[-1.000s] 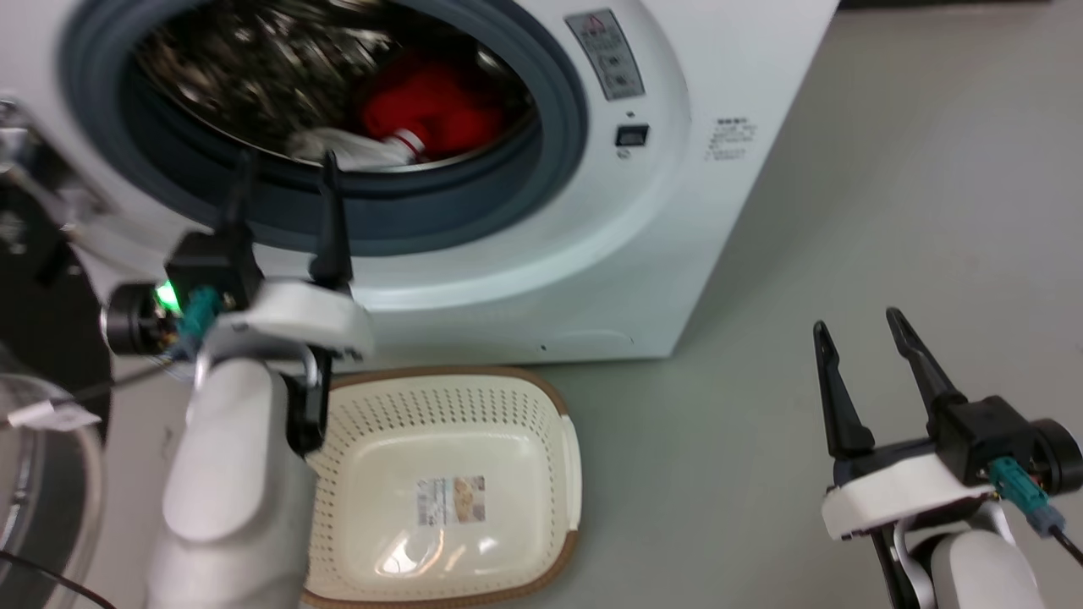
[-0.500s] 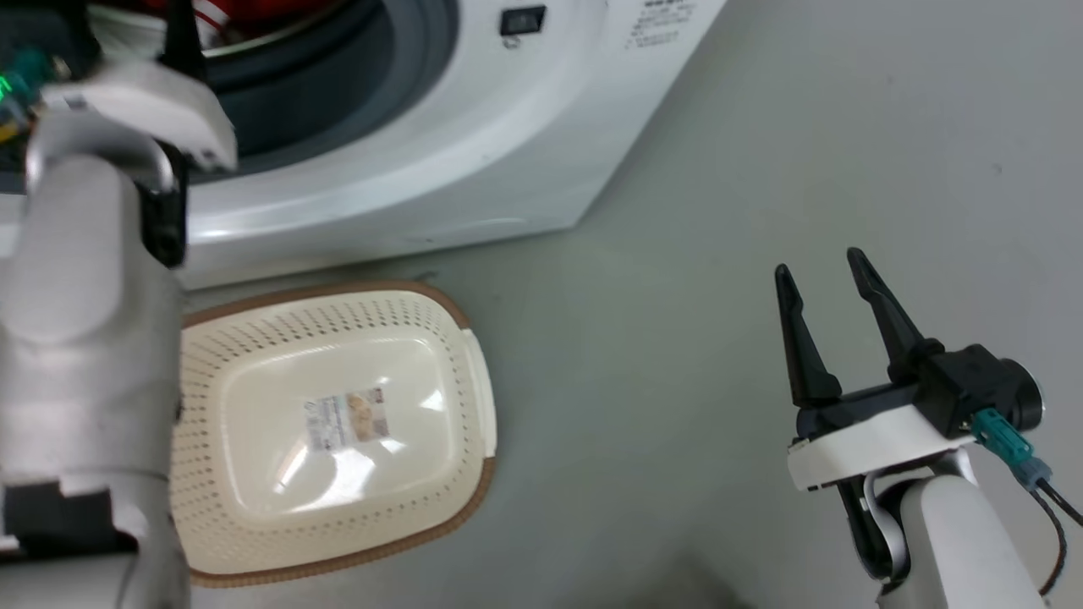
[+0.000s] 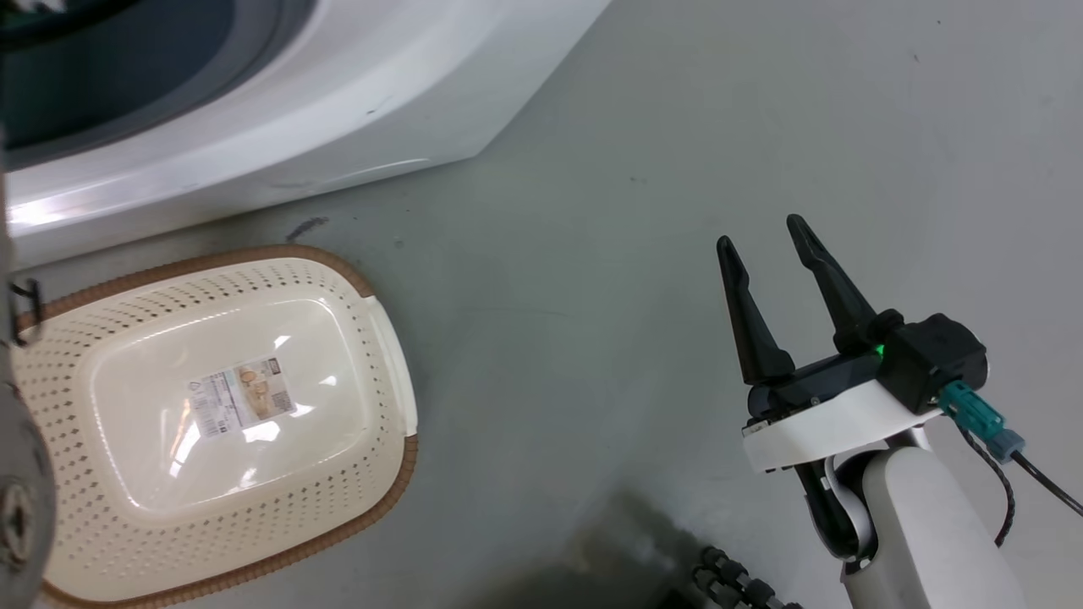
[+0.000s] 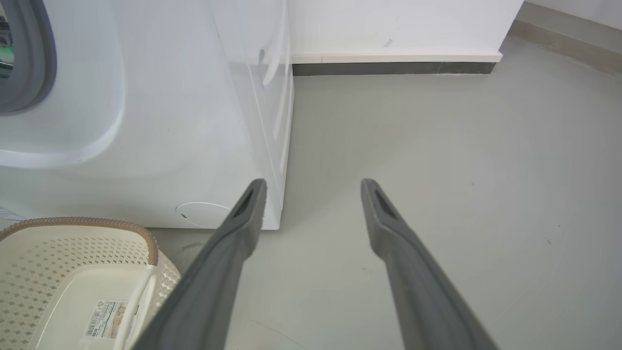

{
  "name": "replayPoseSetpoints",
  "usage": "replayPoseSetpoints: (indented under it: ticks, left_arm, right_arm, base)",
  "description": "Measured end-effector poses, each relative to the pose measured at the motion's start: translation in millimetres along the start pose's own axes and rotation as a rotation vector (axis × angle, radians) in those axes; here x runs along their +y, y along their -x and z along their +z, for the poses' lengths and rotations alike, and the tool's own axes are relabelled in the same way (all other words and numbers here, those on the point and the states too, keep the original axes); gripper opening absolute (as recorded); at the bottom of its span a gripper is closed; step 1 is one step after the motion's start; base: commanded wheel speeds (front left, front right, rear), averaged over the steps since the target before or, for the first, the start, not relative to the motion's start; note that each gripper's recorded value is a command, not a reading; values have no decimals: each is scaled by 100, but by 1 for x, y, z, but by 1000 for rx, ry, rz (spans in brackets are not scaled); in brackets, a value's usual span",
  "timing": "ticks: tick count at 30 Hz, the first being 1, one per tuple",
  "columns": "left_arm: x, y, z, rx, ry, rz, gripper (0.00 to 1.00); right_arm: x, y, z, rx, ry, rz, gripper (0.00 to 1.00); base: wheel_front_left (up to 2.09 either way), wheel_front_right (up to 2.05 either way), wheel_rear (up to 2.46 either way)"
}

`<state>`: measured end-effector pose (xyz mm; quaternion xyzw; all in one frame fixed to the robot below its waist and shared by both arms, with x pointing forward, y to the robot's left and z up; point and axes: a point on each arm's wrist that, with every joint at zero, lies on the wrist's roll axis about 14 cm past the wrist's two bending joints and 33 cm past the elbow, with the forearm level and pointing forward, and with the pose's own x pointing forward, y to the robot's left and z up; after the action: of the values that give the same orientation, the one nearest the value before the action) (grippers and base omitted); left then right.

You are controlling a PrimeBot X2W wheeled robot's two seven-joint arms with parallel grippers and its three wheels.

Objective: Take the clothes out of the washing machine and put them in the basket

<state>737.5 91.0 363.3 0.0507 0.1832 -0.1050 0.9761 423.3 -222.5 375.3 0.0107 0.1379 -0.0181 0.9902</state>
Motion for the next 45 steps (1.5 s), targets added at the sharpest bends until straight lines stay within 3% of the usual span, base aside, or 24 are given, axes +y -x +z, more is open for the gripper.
replayPoseSetpoints:
  ticks: [10,12,13,18,28,45]
  left_arm:
    - [11,-11,-49,417,30,25,100]
    - [12,-9,-57,475,49,29,37]
    - [12,-9,-58,489,57,30,0]
    - [15,-11,-47,459,67,42,0]
    - [20,1,13,66,40,68,0]
    - [8,127,71,-321,82,53,0]
  right_arm:
    - [-5,4,-9,31,-12,-19,100]
    - [-6,4,-9,32,-13,-20,100]
    - [-5,4,-9,32,-14,-19,100]
    - [-5,3,-8,27,-17,-16,100]
    - [0,2,5,-9,-24,-1,100]
    - [16,43,43,-117,-18,32,100]
  base:
    - [0,0,0]
    - [0,0,0]
    - [0,0,0]
    - [0,0,0]
    - [0,0,0]
    - [0,0,0]
